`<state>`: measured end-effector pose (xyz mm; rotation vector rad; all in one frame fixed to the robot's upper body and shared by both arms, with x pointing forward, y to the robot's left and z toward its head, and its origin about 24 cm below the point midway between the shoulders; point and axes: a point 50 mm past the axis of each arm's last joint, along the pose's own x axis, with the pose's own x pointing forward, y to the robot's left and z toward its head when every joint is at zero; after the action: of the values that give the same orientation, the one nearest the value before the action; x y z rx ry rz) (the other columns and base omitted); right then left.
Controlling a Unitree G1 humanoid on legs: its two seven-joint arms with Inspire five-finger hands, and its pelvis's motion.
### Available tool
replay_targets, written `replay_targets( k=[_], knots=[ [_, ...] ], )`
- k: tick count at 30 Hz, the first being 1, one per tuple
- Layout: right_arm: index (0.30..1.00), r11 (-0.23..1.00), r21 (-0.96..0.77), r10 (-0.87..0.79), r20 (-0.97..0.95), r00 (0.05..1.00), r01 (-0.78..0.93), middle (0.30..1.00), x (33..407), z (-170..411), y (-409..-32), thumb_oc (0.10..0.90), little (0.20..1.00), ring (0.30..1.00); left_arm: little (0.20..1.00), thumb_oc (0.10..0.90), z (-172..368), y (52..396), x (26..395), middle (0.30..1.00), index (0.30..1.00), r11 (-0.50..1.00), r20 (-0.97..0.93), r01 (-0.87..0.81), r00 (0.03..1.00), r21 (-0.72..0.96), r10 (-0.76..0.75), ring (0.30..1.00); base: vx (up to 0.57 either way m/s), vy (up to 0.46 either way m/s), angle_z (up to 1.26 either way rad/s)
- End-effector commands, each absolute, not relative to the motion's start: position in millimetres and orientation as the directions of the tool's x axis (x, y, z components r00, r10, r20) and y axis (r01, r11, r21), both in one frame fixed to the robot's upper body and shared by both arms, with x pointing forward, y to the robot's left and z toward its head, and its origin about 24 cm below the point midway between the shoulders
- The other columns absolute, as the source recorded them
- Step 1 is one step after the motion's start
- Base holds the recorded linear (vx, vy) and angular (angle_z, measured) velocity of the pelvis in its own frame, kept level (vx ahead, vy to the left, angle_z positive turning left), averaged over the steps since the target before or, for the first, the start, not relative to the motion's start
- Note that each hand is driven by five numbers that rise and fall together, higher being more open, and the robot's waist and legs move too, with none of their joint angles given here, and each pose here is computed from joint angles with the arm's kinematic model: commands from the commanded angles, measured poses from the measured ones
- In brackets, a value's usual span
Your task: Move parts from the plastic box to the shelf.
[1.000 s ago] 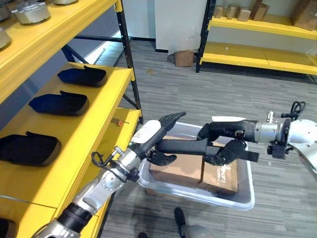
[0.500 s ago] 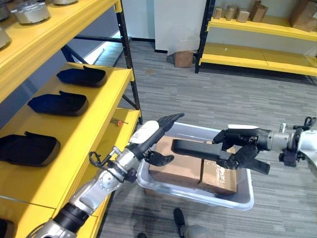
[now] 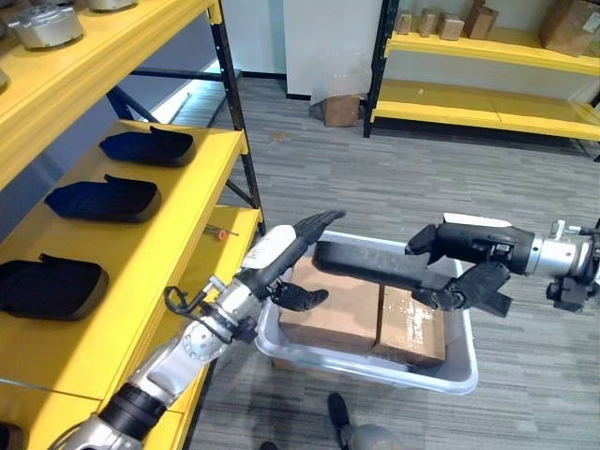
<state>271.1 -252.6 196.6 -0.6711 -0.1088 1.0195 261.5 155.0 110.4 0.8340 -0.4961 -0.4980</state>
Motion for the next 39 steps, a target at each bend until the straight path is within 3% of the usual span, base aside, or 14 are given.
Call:
replay_targets(
  k=[1, 4, 7, 15, 25, 31, 35, 37, 38, 39],
  knots=[
    [0.300, 0.349, -0.701, 0.896, 0.054, 0.441, -0.623, 0.300, 258.1, 257.0, -246.1, 0.400, 0.300, 0.300, 1.000, 0.900, 131.3, 150.9, 259.0, 1.000, 1.000, 0.617, 0.336, 0.200, 0.692, 0.761, -0.639, 1.000, 0.00, 0.000, 0.00],
    [0.300, 0.226, -0.738, 0.941, -0.003, 0.338, -0.636, 0.300, 247.4, 259.2, -226.7, 0.400, 0.300, 0.300, 1.000, 0.900, 129.4, 151.8, 259.8, 1.000, 1.000, 0.634, 0.338, 0.205, 0.704, 0.745, -0.624, 1.000, 0.00, 0.000, 0.00],
    [0.300, 0.182, -0.740, 0.957, -0.019, 0.291, -0.648, 0.300, 243.3, 259.0, -219.2, 0.400, 0.300, 0.300, 1.000, 0.900, 127.9, 152.1, 261.9, 1.000, 1.000, 0.653, 0.338, 0.214, 0.717, 0.727, -0.610, 1.000, 0.00, 0.000, 0.00],
    [0.300, 0.150, -0.727, 0.956, -0.066, 0.286, -0.670, 0.300, 245.7, 253.3, -214.9, 0.400, 0.300, 0.300, 1.000, 0.900, 127.3, 154.7, 264.2, 1.000, 1.000, 0.662, 0.346, 0.193, 0.728, 0.724, -0.592, 1.000, 0.00, 0.000, 0.00],
    [0.300, 0.086, -0.727, 0.974, -0.084, 0.212, -0.681, 0.300, 241.8, 256.6, -207.4, 0.400, 0.300, 0.300, 1.000, 0.900, 124.4, 162.7, 272.1, 1.000, 1.000, 0.681, 0.350, 0.163, 0.759, 0.714, -0.549, 1.000, 0.00, -0.007, 0.00],
    [0.300, 0.065, -0.719, 0.978, -0.091, 0.186, -0.692, 0.300, 245.1, 254.7, -202.3, 0.400, 0.300, 0.300, 1.000, 0.900, 122.8, 156.1, 274.3, 1.000, 1.000, 0.670, 0.292, 0.274, 0.741, 0.690, -0.604, 1.000, 0.01, -0.003, -0.05],
    [0.300, 0.026, -0.715, 0.984, -0.106, 0.145, -0.699, 0.300, 245.4, 256.4, -194.8, 0.400, 0.300, 0.300, 1.000, 0.900, 128.0, 140.6, 266.3, 1.000, 1.000, 0.674, 0.326, 0.389, 0.655, 0.628, -0.682, 1.000, 0.00, 0.006, -0.04],
    [0.300, 0.008, -0.713, 0.986, -0.112, 0.126, -0.702, 0.300, 245.4, 255.3, -193.1, 0.400, 0.300, 0.300, 0.547, 0.576, 133.5, 133.6, 262.7, 0.547, 0.547, 0.673, 0.358, 0.426, 0.609, 0.605, -0.708, 0.547, 0.00, 0.000, 0.00],
    [0.300, -0.015, -0.706, 0.988, -0.117, 0.096, -0.708, 0.300, 247.2, 254.2, -188.0, 0.400, 0.300, 0.300, 0.300, 0.400, 146.1, 122.1, 255.7, 0.300, 0.300, 0.669, 0.429, 0.527, 0.515, 0.524, -0.742, 0.300, 0.00, 0.000, 0.00],
    [0.300, -0.017, -0.704, 0.989, -0.114, 0.090, -0.710, 0.300, 248.6, 254.1, -185.8, 0.400, 0.300, 0.300, 0.300, 0.400, 150.9, 118.0, 252.8, 0.300, 0.300, 0.666, 0.457, 0.547, 0.483, 0.508, -0.746, 0.300, 0.02, 0.036, -0.03]
  ],
)
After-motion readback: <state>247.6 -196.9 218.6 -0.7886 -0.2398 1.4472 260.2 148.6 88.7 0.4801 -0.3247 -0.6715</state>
